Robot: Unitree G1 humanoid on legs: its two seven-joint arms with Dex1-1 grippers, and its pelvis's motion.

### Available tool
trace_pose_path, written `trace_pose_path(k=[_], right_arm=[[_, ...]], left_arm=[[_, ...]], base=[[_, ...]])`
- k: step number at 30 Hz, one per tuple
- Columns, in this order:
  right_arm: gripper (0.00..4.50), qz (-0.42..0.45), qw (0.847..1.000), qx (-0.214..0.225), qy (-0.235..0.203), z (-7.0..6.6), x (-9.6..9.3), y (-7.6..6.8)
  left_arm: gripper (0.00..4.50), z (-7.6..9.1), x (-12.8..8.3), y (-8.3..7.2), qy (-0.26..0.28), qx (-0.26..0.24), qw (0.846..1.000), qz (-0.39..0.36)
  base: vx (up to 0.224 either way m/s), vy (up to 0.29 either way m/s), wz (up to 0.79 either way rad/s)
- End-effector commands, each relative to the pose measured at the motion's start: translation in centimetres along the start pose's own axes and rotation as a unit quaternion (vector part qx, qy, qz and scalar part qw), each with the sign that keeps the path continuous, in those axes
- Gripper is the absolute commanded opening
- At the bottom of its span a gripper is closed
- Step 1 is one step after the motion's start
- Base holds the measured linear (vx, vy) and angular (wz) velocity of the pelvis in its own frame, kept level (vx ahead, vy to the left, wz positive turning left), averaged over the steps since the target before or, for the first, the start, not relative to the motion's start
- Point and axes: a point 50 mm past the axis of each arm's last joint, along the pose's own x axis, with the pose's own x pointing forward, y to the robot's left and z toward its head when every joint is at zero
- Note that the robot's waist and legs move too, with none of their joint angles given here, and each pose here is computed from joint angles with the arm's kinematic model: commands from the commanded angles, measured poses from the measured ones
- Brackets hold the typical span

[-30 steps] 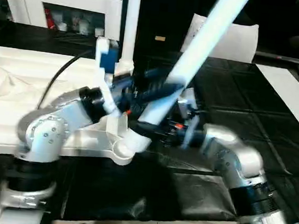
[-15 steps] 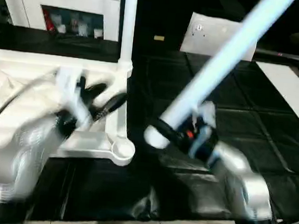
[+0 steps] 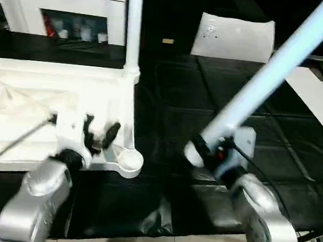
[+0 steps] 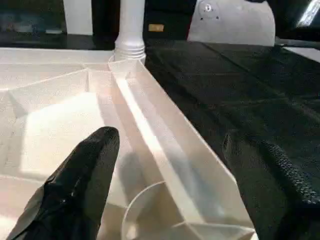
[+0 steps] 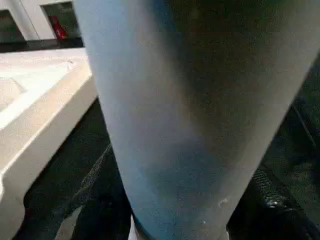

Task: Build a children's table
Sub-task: Pick table leg

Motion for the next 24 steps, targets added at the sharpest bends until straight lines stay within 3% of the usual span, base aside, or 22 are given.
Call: trace_pose_path(k=[1, 8, 24], right_arm=[[1.93, 0.001, 1.000, -0.003, -0.008, 0.6, -0.3, 0.2], [1.93, 0.025, 0.999, 0.012, -0.021, 1.1, -0.4, 0.8], [1.93, 0.054, 0.998, 0.017, -0.005, 0.9, -0.2, 1.4]], left_arm=[[3.74, 0.7, 0.0, -0.1, -0.017, 0.009, 1.000, 0.006], [3.74, 1.1, 0.2, 0.2, -0.022, 0.014, 1.000, 0.009], [3.74, 1.1, 0.2, 0.2, -0.014, 0.025, 0.999, 0.014]], base=[[0.000, 0.000, 0.00], [0.001, 0.084, 0.06], [-0.051, 0.105, 0.00]])
